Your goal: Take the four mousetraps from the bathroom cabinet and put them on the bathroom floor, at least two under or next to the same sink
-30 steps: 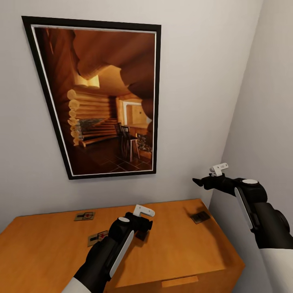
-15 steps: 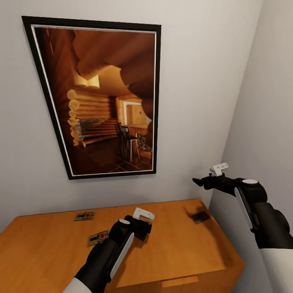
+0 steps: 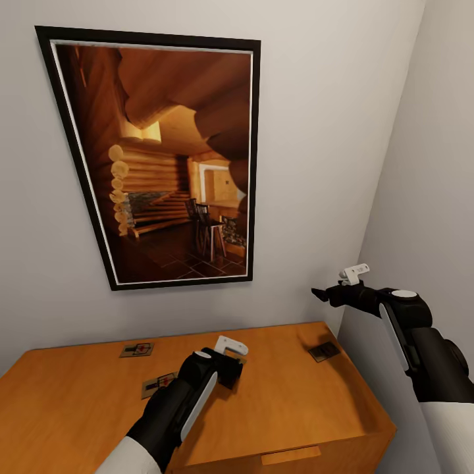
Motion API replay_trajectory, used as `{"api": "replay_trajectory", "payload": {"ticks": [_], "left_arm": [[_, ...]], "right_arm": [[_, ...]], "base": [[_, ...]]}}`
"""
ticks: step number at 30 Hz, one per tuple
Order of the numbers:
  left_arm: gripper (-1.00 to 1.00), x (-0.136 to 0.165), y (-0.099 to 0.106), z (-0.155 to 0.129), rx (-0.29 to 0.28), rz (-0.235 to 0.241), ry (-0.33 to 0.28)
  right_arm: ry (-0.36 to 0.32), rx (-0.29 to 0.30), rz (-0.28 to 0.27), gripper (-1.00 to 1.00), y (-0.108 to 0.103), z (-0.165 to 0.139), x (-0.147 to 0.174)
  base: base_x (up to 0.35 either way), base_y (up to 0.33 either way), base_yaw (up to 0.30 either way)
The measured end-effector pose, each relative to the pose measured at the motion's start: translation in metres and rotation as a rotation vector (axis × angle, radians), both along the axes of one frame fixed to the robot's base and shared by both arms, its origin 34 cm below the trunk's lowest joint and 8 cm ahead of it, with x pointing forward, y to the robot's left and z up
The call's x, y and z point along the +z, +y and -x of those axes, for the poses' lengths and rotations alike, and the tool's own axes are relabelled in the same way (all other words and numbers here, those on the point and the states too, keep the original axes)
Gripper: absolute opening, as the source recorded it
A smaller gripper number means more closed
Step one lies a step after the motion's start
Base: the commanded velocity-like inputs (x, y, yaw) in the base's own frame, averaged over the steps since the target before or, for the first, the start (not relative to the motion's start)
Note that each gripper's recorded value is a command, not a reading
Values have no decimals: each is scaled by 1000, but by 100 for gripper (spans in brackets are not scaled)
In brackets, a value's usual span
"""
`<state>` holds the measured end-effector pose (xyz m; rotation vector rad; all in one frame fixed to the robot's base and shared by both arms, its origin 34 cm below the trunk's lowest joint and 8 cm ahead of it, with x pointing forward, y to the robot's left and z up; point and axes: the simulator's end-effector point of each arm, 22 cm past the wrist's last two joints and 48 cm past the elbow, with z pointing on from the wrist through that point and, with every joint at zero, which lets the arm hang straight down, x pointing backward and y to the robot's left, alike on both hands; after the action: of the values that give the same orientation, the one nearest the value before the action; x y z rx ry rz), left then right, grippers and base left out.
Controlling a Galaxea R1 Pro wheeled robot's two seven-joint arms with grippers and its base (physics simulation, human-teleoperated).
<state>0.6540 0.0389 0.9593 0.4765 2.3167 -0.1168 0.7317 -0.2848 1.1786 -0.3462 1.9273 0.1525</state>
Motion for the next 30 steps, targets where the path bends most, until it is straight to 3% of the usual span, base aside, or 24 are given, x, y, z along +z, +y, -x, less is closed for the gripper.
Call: {"api": "replay_trajectory", "payload": {"ticks": [30], "left_arm": [[100,-6,1,-2,-3,-5,23]], "right_arm": [[1,3,2,100,2,0,0]], "base": [[0,0,0]]}}
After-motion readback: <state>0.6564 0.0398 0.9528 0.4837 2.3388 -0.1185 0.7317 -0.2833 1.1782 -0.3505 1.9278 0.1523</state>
